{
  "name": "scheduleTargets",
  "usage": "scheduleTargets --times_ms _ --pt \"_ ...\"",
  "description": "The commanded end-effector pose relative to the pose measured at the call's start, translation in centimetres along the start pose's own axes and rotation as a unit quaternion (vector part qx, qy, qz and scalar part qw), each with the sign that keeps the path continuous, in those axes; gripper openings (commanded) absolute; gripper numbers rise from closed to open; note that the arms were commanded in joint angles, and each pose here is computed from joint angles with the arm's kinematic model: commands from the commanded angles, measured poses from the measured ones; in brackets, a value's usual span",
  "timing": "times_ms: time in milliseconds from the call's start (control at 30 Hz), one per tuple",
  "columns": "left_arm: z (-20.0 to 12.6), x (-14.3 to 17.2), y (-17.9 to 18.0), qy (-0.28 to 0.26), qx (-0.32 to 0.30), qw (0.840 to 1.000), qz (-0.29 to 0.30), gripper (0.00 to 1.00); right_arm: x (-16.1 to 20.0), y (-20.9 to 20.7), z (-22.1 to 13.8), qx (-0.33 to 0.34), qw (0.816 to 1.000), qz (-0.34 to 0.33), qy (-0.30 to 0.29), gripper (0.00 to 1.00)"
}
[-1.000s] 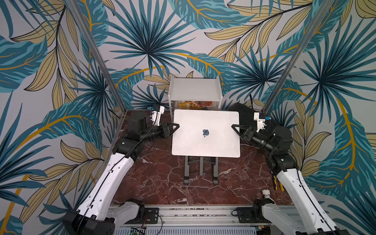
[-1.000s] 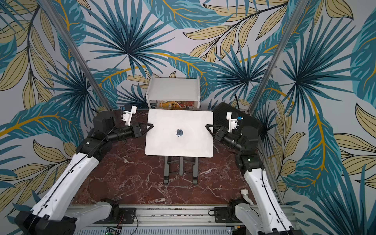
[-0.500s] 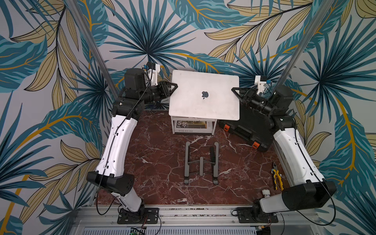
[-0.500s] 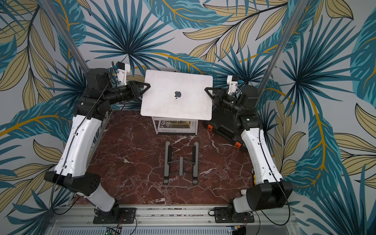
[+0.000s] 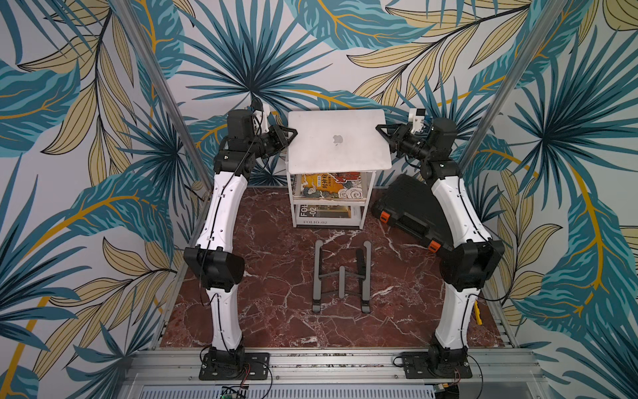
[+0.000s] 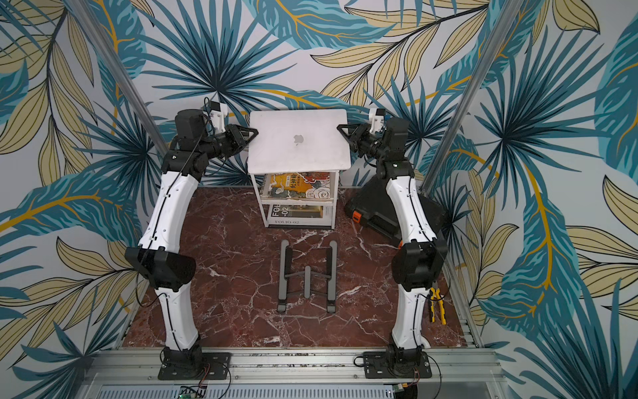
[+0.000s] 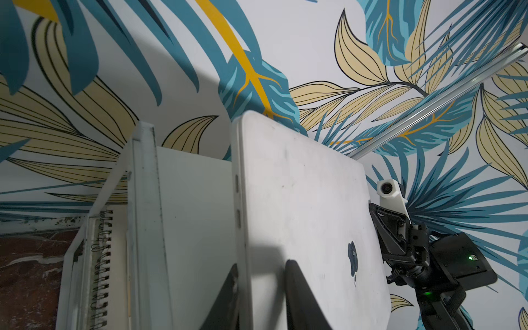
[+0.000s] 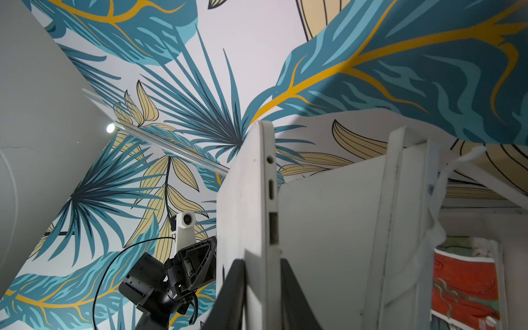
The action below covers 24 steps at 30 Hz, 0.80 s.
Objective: Close the laptop lid and set it aside
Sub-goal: Place the laptop on the shelf.
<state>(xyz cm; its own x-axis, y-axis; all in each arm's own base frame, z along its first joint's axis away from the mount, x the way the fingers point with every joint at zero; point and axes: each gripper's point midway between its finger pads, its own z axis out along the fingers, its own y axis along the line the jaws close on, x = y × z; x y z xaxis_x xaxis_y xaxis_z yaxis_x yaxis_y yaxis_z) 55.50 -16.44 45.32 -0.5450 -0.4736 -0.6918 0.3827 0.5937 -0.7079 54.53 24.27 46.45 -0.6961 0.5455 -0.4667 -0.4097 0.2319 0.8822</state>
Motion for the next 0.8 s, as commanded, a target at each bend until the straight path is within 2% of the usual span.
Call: scheduleTargets --times_ms 0,233,333,400,533,767 --pt "0.0 -2.2 -3.4 -0.045 0.051 0.995 0.079 0.31 -0.6 5.1 0.1 -0.051 0.998 -0.035 -0.026 0.0" --pt "0.9 -3.4 -0.5 -0.057 0.049 0.995 0.063 0.36 -0.4 1.7 1.6 -0.029 0.999 -0.02 -0.025 0.0" --pt "1.1 -3.6 -0.3 -0.059 0.057 0.994 0.069 0.45 -0.4 0.5 1.9 -0.017 0.999 -0.018 -0.029 0.0" --pt "0.9 -3.8 -0.4 -0.062 0.064 0.993 0.075 0.54 -0.5 -0.3 2.1 -0.01 0.999 -0.014 -0.031 0.0" --pt "0.2 -4.5 -1.6 -0.072 0.083 0.99 0.088 0.67 -1.3 -1.8 1.8 0.008 0.999 -0.01 -0.043 0.0" --pt "-2.2 -6.5 -3.3 -0.105 0.084 0.985 0.11 0.69 -3.4 -4.3 0.2 0.037 0.997 0.009 -0.073 0.0"
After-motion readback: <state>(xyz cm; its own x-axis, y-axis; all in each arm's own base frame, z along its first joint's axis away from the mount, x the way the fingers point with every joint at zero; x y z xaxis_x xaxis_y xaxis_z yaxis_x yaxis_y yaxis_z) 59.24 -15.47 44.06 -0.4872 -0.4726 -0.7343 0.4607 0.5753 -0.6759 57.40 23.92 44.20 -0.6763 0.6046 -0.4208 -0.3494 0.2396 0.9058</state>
